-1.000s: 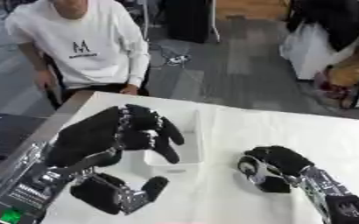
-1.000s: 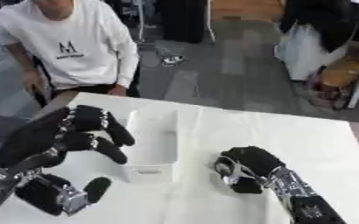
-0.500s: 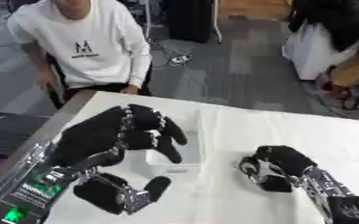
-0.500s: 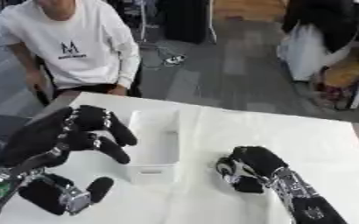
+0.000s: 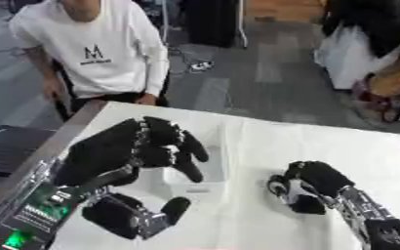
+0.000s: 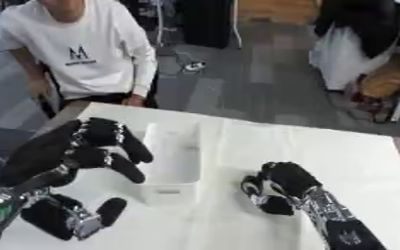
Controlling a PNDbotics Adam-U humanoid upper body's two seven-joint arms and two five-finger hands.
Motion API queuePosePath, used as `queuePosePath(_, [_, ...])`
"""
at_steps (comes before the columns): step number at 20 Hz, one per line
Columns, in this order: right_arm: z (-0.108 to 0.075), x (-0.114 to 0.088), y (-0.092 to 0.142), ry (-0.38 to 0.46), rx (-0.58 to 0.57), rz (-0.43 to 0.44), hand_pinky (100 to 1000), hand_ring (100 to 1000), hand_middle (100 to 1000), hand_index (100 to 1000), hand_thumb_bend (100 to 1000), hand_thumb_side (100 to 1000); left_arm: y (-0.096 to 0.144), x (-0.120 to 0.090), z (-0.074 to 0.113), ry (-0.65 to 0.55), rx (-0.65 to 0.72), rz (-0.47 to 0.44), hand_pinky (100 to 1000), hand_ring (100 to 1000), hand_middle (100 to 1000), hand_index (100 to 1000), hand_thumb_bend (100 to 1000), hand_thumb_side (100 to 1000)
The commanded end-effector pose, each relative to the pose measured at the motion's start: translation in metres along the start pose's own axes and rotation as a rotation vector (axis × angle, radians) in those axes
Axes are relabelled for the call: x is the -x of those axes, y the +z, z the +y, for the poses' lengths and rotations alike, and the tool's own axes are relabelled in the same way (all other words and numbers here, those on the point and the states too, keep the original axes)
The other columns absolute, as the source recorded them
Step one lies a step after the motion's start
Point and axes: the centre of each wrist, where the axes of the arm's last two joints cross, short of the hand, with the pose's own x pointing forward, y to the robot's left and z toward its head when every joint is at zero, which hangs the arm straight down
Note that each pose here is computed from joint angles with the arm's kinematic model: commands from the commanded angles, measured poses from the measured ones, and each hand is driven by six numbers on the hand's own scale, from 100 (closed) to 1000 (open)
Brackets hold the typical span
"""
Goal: Pick up objects on the table and place them in the box.
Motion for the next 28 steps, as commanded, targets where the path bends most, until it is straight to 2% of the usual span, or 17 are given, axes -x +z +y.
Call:
queuePosePath(1, [-0.0062,0.0031,-0.001,0.015,0.022,0.009,453,574,594,658,148,856,-0.004,-0.001,0.0077,-0.02,-0.002,-0.02,542,503,653,661,185,614])
queuePosePath(4, [-0.0059,0.0025,-0.0011,0.019,0.037,0.015,380,535,564,629,149,815,-0.0044,-0.001,0.0077,-0.02,-0.004,-0.021,542,503,653,662,185,614])
queuePosePath(7, [-0.0045,0.0017,-0.001,0.026,0.046,0.023,146,462,503,575,139,741,-0.0046,-0.001,0.0077,-0.02,-0.004,-0.022,541,502,653,662,185,614])
queuePosePath(8, [-0.0039,0.0015,-0.0009,0.027,0.05,0.025,100,435,478,554,137,728,-0.0047,-0.001,0.0077,-0.02,-0.004,-0.022,542,502,653,662,184,614])
queuePosePath(10, [-0.0029,0.0013,-0.0008,0.026,0.061,0.03,100,386,429,512,136,705,-0.0049,-0.001,0.0078,-0.02,-0.005,-0.023,542,502,653,662,184,615])
queuePosePath(13, [-0.0028,0.0013,-0.0007,0.018,0.097,0.035,100,271,306,403,136,680,-0.005,-0.001,0.0077,-0.02,-0.005,-0.023,541,502,653,662,183,615])
queuePosePath(17, [-0.0026,0.0017,-0.0005,0.011,0.148,0.037,100,198,231,324,104,680,-0.0051,-0.001,0.0077,-0.019,-0.006,-0.023,541,501,653,662,183,615])
queuePosePath(23, [-0.0033,0.0028,-0.0003,-0.002,0.235,0.039,100,165,207,287,100,692,-0.005,-0.001,0.0075,-0.018,-0.006,-0.023,541,501,652,662,183,615])
queuePosePath(25, [-0.003,0.0035,0.0001,-0.006,0.253,0.041,100,145,189,266,100,658,-0.0049,-0.001,0.0074,-0.017,-0.006,-0.022,541,501,652,662,183,614])
queuePosePath(28, [-0.0023,0.0042,0.0006,-0.011,0.273,0.041,100,141,186,261,100,668,-0.0048,-0.0011,0.0073,-0.016,-0.007,-0.022,541,501,652,662,183,615])
